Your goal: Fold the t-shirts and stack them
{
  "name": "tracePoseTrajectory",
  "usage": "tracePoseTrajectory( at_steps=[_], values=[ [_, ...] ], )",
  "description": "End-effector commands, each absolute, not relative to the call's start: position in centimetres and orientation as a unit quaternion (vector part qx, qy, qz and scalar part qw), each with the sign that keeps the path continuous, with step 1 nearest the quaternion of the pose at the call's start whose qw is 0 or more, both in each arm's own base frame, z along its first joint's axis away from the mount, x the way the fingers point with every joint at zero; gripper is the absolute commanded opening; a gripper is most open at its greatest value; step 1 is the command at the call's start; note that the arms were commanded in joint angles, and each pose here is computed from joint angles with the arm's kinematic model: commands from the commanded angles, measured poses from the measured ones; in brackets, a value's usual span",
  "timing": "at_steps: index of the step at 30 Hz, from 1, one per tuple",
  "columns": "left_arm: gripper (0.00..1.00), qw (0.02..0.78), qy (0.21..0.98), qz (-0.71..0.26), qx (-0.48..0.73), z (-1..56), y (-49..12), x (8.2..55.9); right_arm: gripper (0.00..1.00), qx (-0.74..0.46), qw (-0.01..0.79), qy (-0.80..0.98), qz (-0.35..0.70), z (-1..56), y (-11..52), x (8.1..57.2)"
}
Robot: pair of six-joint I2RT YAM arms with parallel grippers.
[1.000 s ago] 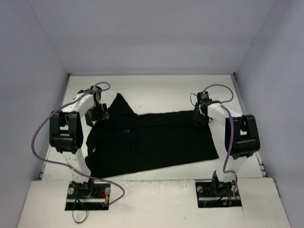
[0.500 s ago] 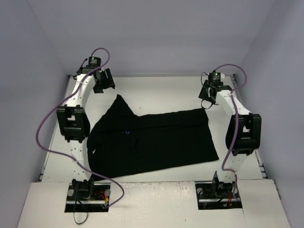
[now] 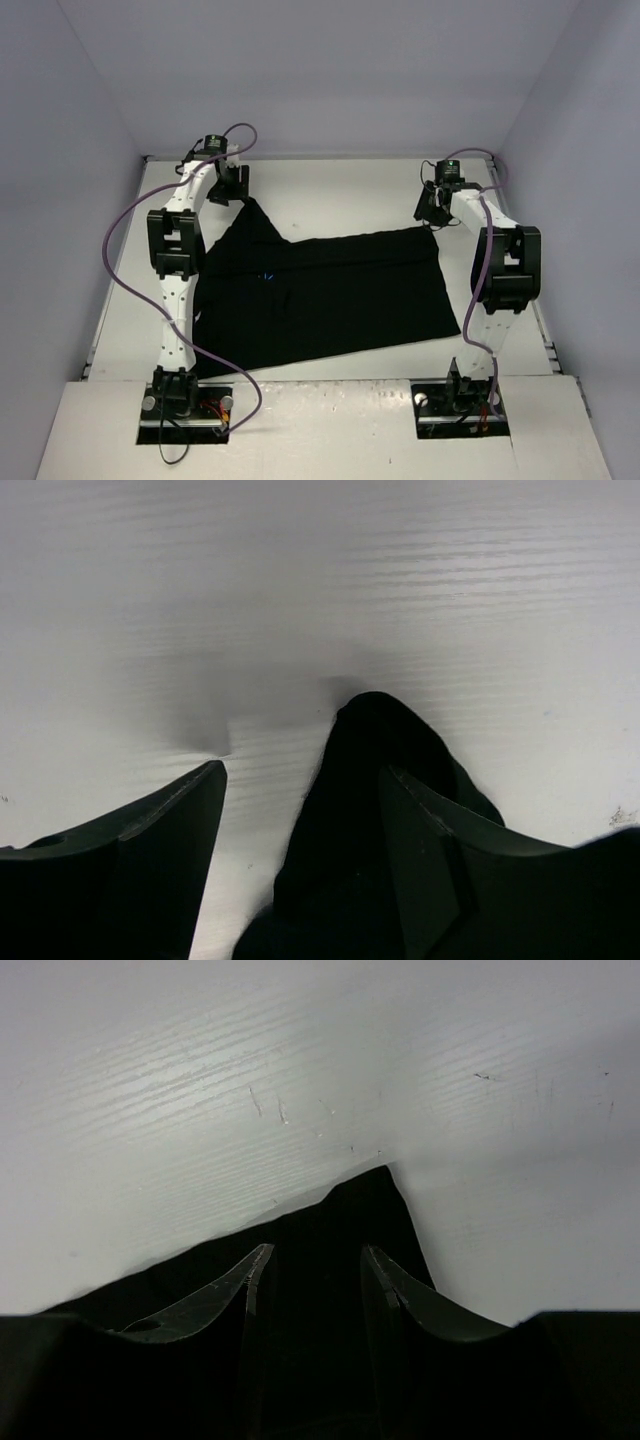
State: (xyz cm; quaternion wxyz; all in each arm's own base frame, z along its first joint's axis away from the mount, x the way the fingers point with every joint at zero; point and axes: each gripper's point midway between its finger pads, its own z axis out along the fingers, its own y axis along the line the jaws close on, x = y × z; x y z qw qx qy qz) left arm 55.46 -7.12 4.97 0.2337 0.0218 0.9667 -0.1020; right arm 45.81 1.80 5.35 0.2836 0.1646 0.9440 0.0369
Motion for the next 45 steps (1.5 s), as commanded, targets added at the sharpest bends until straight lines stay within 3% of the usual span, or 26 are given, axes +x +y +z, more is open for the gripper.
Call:
tracePoseTrajectory(
  at_steps=[1, 15, 19, 27, 30, 32, 33, 45],
  values=[
    [0.58, 0.295, 0.943, -0.111, 0.105, 8.4, -7.7, 57.4, 0.37, 0.152, 0.309, 0.938, 0.047, 7.7, 2.0, 45.6],
    [0.49, 0.292, 0.924, -0.131, 0.207, 4.8, -11.1, 58.1, 0.37, 0.152, 0.300, 0.938, 0.078, 8.0, 2.9, 44.2],
    [0.33, 0.303, 0.915, -0.141, 0.227, 5.5, -12.0, 58.3, 0.37, 0.154, 0.298, 0.938, 0.084, 8.0, 3.1, 44.0],
    [0.31, 0.295, 0.912, -0.151, 0.243, 5.1, -12.6, 57.8, 0.37, 0.161, 0.296, 0.937, 0.092, 8.1, 3.4, 43.8],
    [0.17, 0.294, 0.912, -0.151, 0.241, 5.1, -12.5, 57.6, 0.37, 0.163, 0.293, 0.937, 0.092, 7.9, 3.4, 43.7],
    [0.02, 0.290, 0.915, -0.153, 0.234, 5.0, -12.6, 57.5, 0.37, 0.164, 0.295, 0.937, 0.088, 7.9, 3.2, 43.7],
    [0.00, 0.289, 0.916, -0.155, 0.229, 5.0, -12.6, 57.4, 0.37, 0.164, 0.295, 0.937, 0.086, 7.9, 3.1, 43.7],
    [0.00, 0.332, 0.926, -0.132, 0.125, 9.7, -9.1, 57.6, 0.37, 0.161, 0.309, 0.935, 0.057, 8.3, 2.1, 44.9]
  ],
)
